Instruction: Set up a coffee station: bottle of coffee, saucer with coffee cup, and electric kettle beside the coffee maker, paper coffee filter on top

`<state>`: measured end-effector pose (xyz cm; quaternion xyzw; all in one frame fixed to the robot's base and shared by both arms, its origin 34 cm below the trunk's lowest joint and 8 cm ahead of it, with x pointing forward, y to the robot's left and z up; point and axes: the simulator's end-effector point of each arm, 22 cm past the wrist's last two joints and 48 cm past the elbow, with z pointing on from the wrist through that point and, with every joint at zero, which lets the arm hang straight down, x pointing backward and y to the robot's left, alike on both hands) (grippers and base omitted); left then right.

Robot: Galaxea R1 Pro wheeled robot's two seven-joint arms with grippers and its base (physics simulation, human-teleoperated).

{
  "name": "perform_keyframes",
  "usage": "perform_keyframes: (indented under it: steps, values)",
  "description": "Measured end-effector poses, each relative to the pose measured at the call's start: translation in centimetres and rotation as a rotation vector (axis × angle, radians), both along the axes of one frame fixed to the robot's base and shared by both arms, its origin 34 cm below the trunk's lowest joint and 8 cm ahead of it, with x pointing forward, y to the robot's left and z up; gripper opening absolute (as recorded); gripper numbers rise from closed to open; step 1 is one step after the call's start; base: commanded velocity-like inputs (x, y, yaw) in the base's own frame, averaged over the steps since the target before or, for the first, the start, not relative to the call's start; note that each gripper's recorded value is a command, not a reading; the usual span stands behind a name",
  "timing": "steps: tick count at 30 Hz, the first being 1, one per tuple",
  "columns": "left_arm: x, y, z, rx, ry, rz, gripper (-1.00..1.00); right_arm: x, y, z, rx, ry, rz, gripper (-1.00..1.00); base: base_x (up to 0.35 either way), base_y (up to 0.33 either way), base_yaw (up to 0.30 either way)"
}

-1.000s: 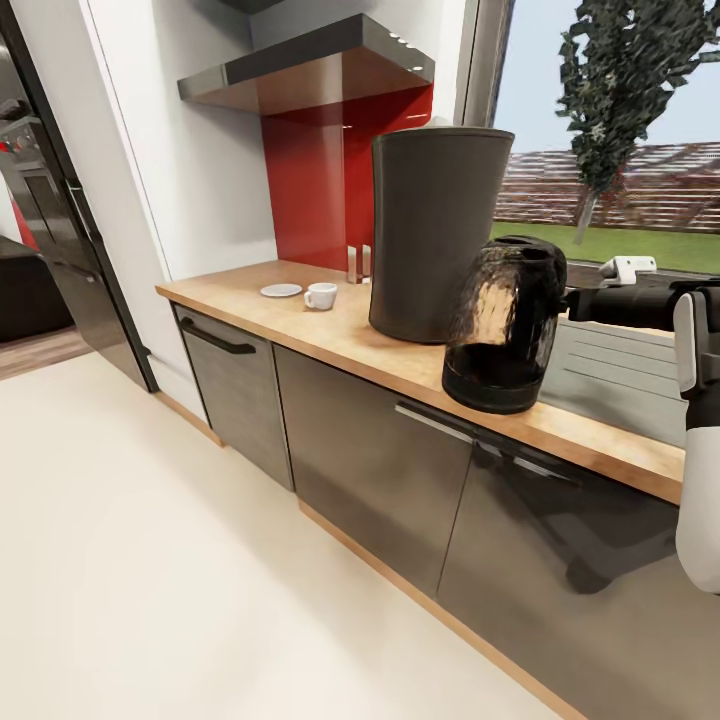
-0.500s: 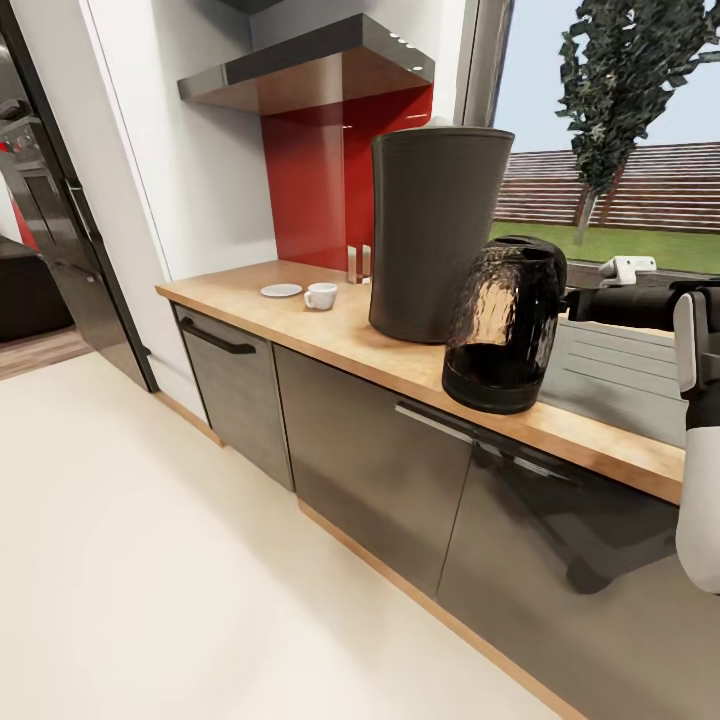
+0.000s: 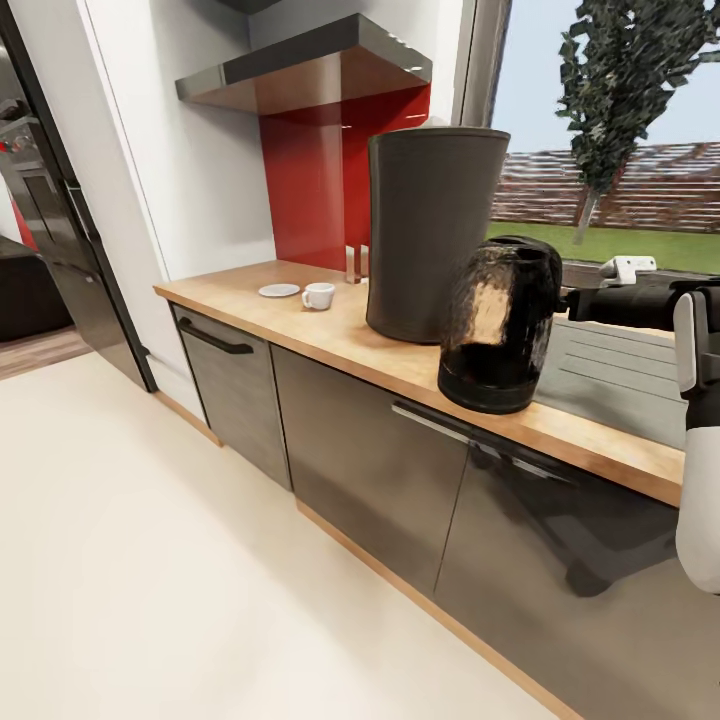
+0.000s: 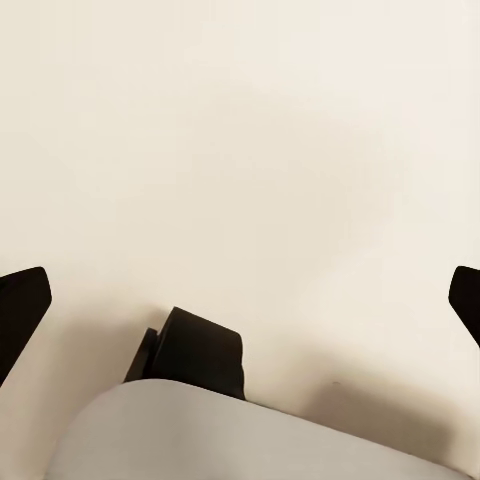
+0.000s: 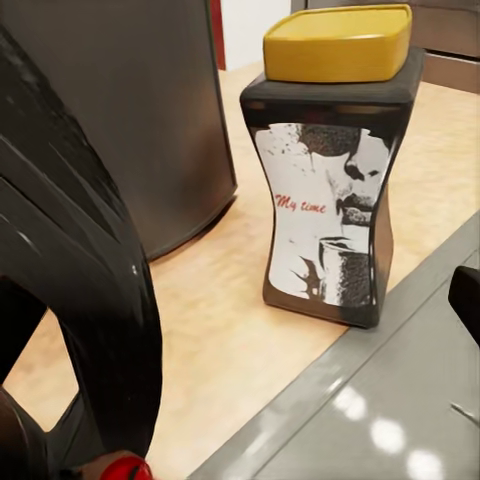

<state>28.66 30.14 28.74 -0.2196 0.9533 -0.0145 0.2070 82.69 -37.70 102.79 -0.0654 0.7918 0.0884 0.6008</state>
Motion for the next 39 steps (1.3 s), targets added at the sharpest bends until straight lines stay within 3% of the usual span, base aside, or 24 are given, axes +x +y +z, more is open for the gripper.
perform_keyframes:
  steps: [39]
  values:
    - [0.0, 0.04, 0.0, 0.0, 0.0, 0.0, 1.0, -0.02, 0.07, -0.01, 0.002, 0.001, 0.003, 1.0, 0.0, 0.0, 0.0]
